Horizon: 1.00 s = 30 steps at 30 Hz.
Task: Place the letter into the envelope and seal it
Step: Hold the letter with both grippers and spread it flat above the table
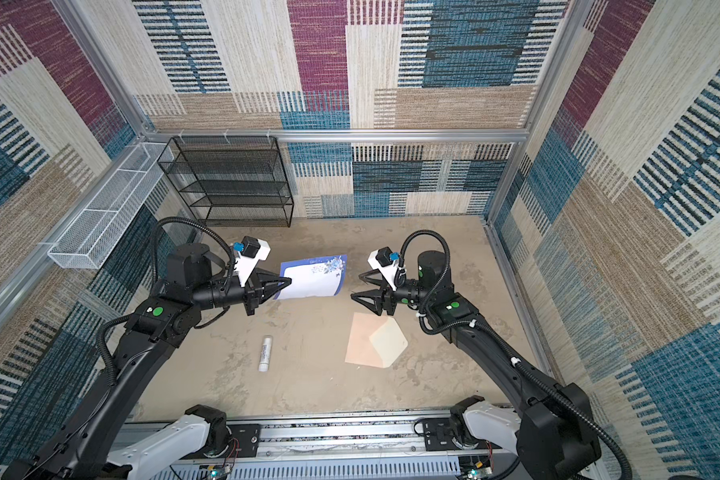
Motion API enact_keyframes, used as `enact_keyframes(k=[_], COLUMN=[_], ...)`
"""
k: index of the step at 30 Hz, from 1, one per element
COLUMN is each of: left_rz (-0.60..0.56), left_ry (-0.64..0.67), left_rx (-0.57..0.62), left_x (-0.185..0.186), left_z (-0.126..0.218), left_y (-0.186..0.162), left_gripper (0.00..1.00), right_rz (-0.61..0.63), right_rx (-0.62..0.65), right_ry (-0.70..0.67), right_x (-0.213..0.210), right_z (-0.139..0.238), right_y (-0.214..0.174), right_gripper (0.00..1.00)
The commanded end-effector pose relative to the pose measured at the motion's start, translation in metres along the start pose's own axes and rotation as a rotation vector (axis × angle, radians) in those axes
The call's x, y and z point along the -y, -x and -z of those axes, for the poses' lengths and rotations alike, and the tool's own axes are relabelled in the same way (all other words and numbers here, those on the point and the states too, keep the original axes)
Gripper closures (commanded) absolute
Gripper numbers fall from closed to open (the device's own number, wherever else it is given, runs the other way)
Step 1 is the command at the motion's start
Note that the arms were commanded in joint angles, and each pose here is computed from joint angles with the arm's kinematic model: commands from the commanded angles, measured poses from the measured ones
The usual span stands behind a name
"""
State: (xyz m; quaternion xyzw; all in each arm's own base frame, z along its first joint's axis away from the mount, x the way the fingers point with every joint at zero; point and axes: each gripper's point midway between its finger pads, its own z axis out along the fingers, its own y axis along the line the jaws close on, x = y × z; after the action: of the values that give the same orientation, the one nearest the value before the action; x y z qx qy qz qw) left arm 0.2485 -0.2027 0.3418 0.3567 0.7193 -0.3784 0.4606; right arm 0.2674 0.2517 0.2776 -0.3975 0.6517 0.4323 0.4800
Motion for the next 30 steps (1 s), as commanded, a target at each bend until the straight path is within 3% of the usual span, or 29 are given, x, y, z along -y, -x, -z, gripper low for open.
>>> enact_keyframes(k=[1,19,30], left_rz=[0.077,0.265,0.307], left_ry=[-0.060,-0.159,-0.105], left_rx=[0.068,0.158,0.144], left_x=[0.009,0.001,-0.016], left_z=[0.001,-0.015,-0.025], left_y=[0.018,0.017,0.000], left_gripper=[1.00,1.00,1.00], right_rz=[0.004,-0.136,-0.217], right_rx=[0.121,0.213,0.217], right_ry=[0.057,0.139,0.168], right_x=[-0.010,-0.002,0.010], right_z=[0.003,-0.008,-0.021], right_y=[0.027,0.033,0.038], right_gripper=[0.31,0.31,0.39])
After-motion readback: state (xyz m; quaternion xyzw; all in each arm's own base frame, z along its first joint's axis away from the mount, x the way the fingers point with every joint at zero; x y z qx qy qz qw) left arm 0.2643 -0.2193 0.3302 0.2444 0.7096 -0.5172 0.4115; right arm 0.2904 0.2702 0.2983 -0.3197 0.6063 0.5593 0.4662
